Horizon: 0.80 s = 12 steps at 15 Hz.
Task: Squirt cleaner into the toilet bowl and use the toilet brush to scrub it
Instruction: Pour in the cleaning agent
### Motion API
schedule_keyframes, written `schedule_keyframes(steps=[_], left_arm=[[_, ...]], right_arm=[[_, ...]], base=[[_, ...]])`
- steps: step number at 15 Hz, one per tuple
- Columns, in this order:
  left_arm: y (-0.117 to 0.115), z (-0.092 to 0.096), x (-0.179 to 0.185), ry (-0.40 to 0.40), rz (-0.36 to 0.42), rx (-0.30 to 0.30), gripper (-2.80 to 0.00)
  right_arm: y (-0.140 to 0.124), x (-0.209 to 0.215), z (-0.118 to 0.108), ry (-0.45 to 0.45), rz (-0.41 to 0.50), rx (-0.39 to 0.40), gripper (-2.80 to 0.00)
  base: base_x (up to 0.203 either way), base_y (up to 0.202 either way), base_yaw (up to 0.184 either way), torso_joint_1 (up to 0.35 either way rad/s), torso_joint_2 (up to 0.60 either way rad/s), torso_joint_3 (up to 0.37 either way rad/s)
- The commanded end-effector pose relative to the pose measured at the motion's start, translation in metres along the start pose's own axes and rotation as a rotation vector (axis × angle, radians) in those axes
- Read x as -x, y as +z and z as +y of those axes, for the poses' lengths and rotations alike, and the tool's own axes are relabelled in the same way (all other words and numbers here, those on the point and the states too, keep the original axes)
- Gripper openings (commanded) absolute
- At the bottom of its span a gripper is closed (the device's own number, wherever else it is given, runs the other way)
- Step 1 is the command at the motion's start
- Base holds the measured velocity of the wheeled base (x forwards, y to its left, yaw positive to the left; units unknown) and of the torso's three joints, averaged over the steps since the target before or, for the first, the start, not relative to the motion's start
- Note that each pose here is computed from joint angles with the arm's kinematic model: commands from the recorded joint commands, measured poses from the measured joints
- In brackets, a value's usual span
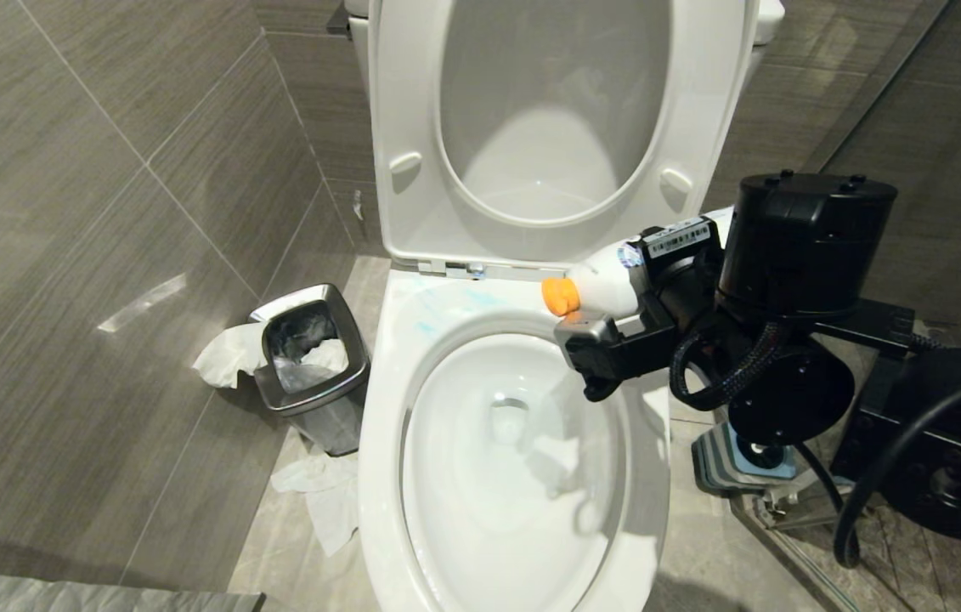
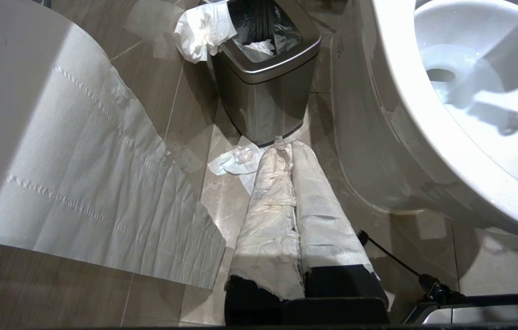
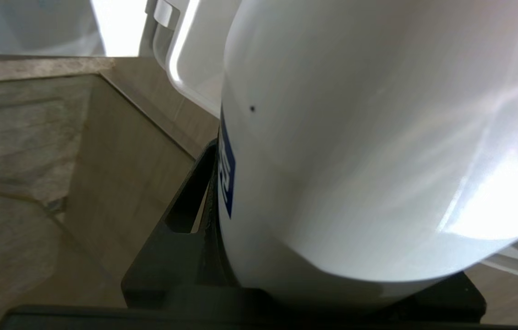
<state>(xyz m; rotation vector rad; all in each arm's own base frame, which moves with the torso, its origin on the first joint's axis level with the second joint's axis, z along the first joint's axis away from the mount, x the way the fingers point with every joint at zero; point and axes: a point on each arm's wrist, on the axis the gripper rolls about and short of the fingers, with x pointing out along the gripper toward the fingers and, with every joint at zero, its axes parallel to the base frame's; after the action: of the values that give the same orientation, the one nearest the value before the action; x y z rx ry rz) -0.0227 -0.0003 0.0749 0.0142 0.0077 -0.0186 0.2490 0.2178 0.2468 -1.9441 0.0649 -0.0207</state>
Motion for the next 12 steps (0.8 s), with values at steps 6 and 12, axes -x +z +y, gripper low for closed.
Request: schedule_keyframes(steps=[6, 12], left_arm=[[-0.0004, 0.0, -0.0001, 0.0, 0.001, 0.0, -2.8], [-0.0004, 0.0, -0.0001, 0.0, 0.001, 0.0, -2.8]], right_arm=[[0.0028, 0.0021, -0.0005, -0.003, -0.005, 0.086, -2.8], [0.0064, 0.007, -0.0042, -0.018, -0.021, 0.24, -2.8]], base=[[0.0, 0.0, 0.0, 0.0, 0.0, 0.0], [0.0, 0.0, 0.0, 0.0, 0.0, 0.0]])
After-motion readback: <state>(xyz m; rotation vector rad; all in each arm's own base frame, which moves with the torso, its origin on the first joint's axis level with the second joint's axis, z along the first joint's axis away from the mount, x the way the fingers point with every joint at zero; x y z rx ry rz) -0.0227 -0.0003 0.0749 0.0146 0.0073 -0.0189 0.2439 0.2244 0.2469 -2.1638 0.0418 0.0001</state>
